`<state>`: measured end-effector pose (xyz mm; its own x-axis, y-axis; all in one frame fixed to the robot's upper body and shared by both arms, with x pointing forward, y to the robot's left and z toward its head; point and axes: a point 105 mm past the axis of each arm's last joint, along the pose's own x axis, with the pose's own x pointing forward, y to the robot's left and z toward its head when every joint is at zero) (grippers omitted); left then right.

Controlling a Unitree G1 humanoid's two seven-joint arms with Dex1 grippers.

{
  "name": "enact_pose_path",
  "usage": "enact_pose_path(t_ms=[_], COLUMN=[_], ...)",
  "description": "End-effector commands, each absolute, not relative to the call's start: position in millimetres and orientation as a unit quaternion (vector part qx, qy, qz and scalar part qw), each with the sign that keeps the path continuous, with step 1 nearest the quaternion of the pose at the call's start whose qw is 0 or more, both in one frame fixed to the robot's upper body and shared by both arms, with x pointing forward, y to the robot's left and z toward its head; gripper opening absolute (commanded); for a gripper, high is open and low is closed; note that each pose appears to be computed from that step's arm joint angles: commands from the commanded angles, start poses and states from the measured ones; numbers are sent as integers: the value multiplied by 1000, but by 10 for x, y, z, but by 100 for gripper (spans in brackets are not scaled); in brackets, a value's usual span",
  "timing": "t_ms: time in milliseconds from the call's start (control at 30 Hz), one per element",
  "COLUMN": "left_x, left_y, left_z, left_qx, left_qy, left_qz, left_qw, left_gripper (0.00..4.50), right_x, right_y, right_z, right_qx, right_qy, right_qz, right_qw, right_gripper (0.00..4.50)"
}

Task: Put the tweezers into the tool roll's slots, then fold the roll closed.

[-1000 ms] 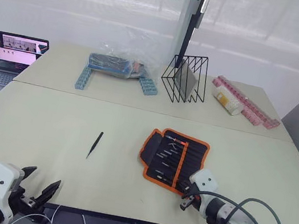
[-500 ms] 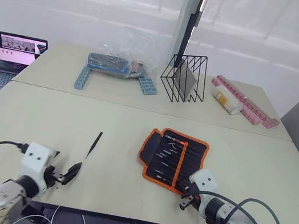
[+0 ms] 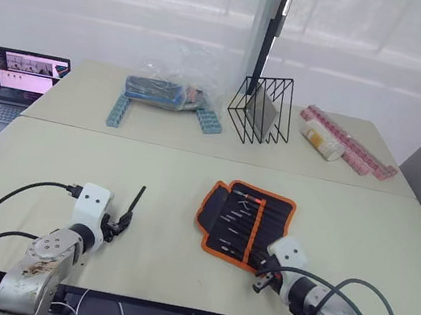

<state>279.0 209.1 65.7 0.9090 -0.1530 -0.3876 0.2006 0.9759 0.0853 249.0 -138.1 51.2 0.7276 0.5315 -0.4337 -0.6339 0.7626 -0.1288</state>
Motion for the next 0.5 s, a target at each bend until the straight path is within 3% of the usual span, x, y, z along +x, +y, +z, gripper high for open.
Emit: enact_pose_path(t_ms=[33,233,500], left_x=[2828,2885,2869], left_y=[1926,1843,1910], left_z=[524,553,578], left_qx=[49,51,55], left_qy=[214,201,199], left_qz=[-118,-137,-135], left_qw=[968,969,969], left_gripper=[203,5,5], right_x=[2385,2389,2400], right_y=[-1438,-1435,-1421], right_z=[225,238,252], right_qx=[-126,-125,-124], right_qy=[255,252,251], right_qz=[309,308,308], right_qw=[908,909,909], right_gripper=[0,0,0])
